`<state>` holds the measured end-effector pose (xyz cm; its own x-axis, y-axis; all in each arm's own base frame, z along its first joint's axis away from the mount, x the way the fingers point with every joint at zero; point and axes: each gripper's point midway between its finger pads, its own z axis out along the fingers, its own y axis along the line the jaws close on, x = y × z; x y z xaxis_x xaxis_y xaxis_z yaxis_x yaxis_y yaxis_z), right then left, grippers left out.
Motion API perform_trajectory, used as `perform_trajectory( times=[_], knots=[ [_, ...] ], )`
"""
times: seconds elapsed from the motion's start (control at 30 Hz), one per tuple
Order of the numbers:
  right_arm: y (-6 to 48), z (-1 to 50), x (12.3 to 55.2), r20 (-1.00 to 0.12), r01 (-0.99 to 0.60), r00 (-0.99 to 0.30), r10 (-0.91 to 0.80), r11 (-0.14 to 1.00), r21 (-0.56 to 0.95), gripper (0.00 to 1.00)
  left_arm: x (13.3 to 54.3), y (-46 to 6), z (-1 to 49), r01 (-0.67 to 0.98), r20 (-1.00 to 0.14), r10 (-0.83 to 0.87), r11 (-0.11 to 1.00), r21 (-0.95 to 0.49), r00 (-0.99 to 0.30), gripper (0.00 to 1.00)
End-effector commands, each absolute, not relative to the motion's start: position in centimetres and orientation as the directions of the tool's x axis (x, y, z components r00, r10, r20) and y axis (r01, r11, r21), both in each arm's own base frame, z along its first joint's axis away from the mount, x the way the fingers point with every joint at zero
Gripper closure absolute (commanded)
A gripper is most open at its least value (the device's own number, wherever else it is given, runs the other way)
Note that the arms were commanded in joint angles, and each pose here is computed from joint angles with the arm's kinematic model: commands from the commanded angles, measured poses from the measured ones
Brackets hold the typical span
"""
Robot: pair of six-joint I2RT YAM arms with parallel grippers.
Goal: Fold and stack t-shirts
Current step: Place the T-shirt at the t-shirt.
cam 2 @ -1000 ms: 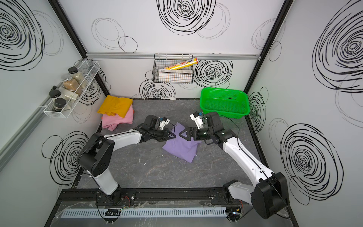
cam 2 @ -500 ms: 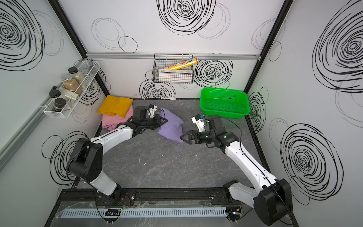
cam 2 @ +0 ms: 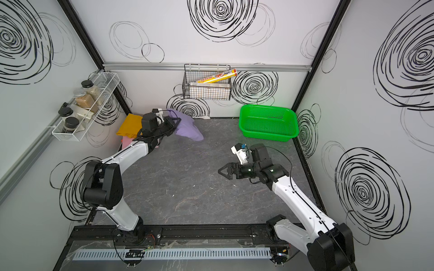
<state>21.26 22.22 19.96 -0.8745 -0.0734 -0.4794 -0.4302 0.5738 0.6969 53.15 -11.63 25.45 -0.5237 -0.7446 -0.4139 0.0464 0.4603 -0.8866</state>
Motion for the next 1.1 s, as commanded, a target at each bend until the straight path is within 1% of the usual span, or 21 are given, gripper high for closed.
perform_trajectory(
  times=[0.0,0.23,0.4,0.67,0.73,0.9,1.07],
  knots=[
    [21.8,18.9,20.5,-0.462,-0.423,-0.882,-0.093,0.589,0.688,0.0,56.5,-8.8,31.4,0.186,-0.434,-0.813,0.392,-0.901,-0.388,1.0],
    [21.9,17.7,20.7,-0.436,-0.407,-0.894,-0.106,0.601,0.688,0.01,62.4,-3.3,34.8,0.214,-0.443,-0.844,0.393,-0.894,-0.301,1.0],
    [22.3,17.1,21.1,-0.411,-0.393,-0.904,-0.115,0.601,0.696,0.0,65.0,0.4,36.6,0.226,-0.446,-0.861,0.396,-0.89,-0.247,1.0],
    [22.7,16.9,21.9,-0.401,-0.398,-0.906,-0.138,0.604,0.69,0.0,66.2,6.3,36.8,0.168,-0.469,-0.87,0.444,-0.88,-0.153,1.0],
    [22.7,16.6,22.0,-0.392,-0.394,-0.909,-0.143,0.606,0.692,0.0,66.5,7.7,36.5,0.141,-0.49,-0.861,0.473,-0.87,-0.139,1.0],
    [22.8,16.2,22.1,-0.381,-0.389,-0.912,-0.15,0.607,0.693,0.0,66.5,10.2,35.1,0.08,-0.516,-0.847,0.51,-0.857,-0.127,1.0],
    [22.8,15.8,21.9,-0.372,-0.385,-0.915,-0.155,0.61,0.692,0.0,66.5,11.4,33.6,0.042,-0.536,-0.834,0.535,-0.844,-0.131,1.0]
  ],
)
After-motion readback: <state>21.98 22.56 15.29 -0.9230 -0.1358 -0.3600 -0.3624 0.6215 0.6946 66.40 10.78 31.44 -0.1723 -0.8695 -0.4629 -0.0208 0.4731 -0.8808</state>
